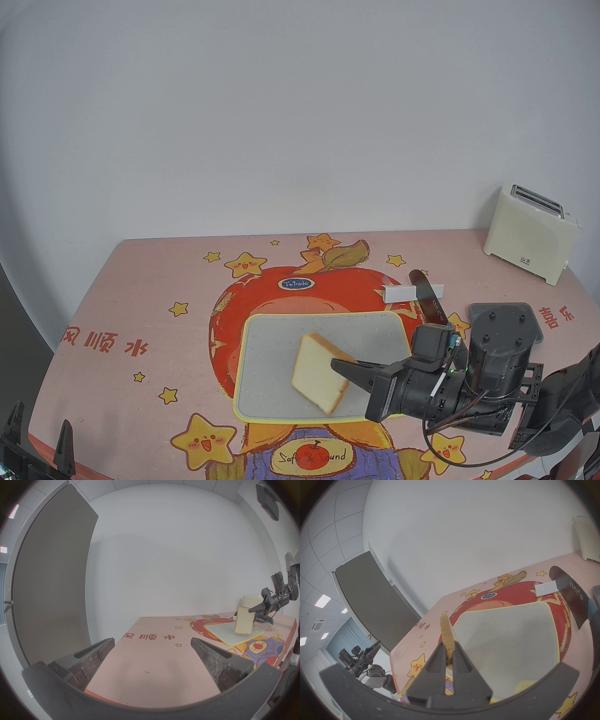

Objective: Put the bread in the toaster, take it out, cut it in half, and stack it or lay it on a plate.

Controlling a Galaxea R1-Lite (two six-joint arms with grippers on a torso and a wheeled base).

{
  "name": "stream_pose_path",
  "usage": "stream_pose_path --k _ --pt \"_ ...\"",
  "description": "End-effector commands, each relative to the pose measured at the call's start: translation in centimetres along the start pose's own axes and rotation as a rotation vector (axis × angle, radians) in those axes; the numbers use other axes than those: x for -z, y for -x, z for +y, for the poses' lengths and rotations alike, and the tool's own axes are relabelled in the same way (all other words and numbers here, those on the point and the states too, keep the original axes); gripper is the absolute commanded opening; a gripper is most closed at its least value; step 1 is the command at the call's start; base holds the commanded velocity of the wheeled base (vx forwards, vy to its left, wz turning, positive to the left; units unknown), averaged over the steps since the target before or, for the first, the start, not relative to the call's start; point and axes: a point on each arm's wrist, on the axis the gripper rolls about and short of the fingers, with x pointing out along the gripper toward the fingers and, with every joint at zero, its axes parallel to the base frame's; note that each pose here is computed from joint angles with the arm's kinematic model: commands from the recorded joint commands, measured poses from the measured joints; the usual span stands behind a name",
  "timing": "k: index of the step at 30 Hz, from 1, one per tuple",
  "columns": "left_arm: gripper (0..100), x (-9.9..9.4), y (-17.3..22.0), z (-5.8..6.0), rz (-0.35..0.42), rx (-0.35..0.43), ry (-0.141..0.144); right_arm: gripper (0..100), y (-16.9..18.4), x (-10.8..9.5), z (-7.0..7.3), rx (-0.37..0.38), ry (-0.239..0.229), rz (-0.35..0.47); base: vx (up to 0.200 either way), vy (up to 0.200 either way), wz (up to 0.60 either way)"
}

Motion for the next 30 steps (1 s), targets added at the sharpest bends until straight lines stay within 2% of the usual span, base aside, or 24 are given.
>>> stream_pose_path --k 1,19,20,22,24,28,30 --pt "100 0.5 -0.1 0.0 0.009 0.0 0.001 0 -0.1 0.1 -0.1 0.004 0.0 0.004 0.0 0.0 0.0" --pt "100 0.5 -0.1 0.0 0.009 0.0 0.001 0 0.0 0.1 -0.2 0.008 0.005 0.003 0.0 0.0 0.0" --pt "100 0.5 -0.1 0.0 0.009 0.002 0.001 100 0.0 -0.1 -0.2 0.006 0.003 -0.003 0.0 0.0 0.0" --pt "100 0.5 -0.1 0.0 0.009 0.0 0.001 100 0.0 -0.2 -0.2 0.007 0.002 -0.007 0.0 0.0 0.0" --pt "100 0.5 -0.1 0.0 0.009 0.002 0.001 100 0.1 -0.7 -0.9 0.04 0.003 -0.029 0.0 0.0 0.0" --pt "100 0.5 -0.1 0.0 0.009 0.002 0.001 100 0.0 -1.0 -1.3 0.107 0.041 -0.074 0.0 0.0 0.0" --pt "100 0.5 -0.1 0.0 0.009 0.002 0.001 100 -0.1 -1.2 -1.3 0.114 0.054 -0.083 0.0 0.0 0.0"
